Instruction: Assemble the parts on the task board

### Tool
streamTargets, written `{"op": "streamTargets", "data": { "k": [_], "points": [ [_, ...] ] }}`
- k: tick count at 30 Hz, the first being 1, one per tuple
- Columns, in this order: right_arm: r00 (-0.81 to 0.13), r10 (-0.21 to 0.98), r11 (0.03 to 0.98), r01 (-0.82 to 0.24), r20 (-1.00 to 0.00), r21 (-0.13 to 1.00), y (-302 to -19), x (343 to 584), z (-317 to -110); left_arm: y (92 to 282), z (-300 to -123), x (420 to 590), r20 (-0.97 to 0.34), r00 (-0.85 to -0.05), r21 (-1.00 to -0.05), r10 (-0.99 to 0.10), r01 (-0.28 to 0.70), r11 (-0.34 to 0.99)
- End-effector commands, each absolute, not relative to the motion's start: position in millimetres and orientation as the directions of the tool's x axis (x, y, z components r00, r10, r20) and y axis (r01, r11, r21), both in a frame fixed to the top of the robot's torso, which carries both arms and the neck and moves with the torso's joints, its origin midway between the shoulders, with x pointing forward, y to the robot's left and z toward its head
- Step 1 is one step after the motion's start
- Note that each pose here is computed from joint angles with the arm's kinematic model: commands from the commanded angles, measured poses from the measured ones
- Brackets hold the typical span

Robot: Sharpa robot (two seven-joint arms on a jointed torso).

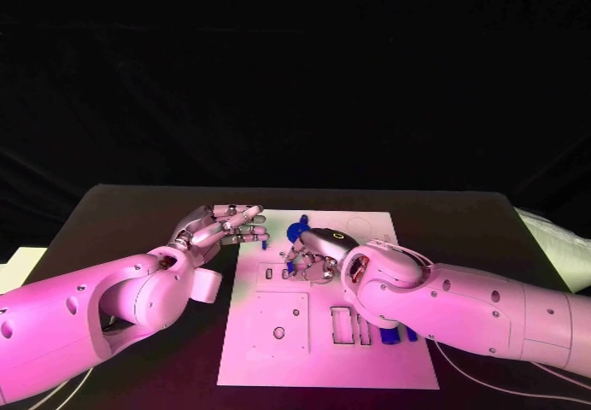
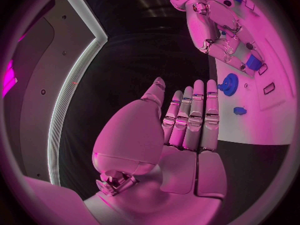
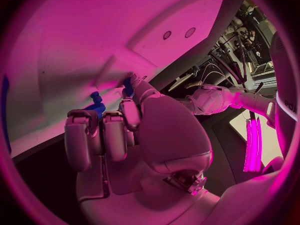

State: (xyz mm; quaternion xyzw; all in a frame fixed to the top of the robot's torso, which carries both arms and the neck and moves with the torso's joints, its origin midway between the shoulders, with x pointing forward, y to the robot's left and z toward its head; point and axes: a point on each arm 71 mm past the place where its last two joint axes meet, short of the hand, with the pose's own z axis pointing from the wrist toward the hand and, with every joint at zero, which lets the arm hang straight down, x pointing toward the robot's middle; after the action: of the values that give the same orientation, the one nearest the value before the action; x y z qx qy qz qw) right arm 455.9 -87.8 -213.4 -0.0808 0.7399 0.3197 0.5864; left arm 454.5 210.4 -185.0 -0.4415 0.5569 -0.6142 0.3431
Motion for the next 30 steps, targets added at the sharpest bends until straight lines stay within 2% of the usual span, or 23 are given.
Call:
{"op": "streamTargets", "data": {
  "k": [1,30],
  "points": [
    [-0.291,0.197,0.804,-0.499,-0.936,0.325,-90.5,455.5,-216.7,208.0,-183.4,453.8,0.172,-0.392,-0.985,-0.904,-0.061,-0.161],
    [-0.312,0.148,0.814,-0.5,-0.939,0.294,-94.5,450.6,-222.0,208.1,-183.6,454.0,0.174,-0.392,-0.985,-0.903,-0.063,-0.162]
  ]
}}
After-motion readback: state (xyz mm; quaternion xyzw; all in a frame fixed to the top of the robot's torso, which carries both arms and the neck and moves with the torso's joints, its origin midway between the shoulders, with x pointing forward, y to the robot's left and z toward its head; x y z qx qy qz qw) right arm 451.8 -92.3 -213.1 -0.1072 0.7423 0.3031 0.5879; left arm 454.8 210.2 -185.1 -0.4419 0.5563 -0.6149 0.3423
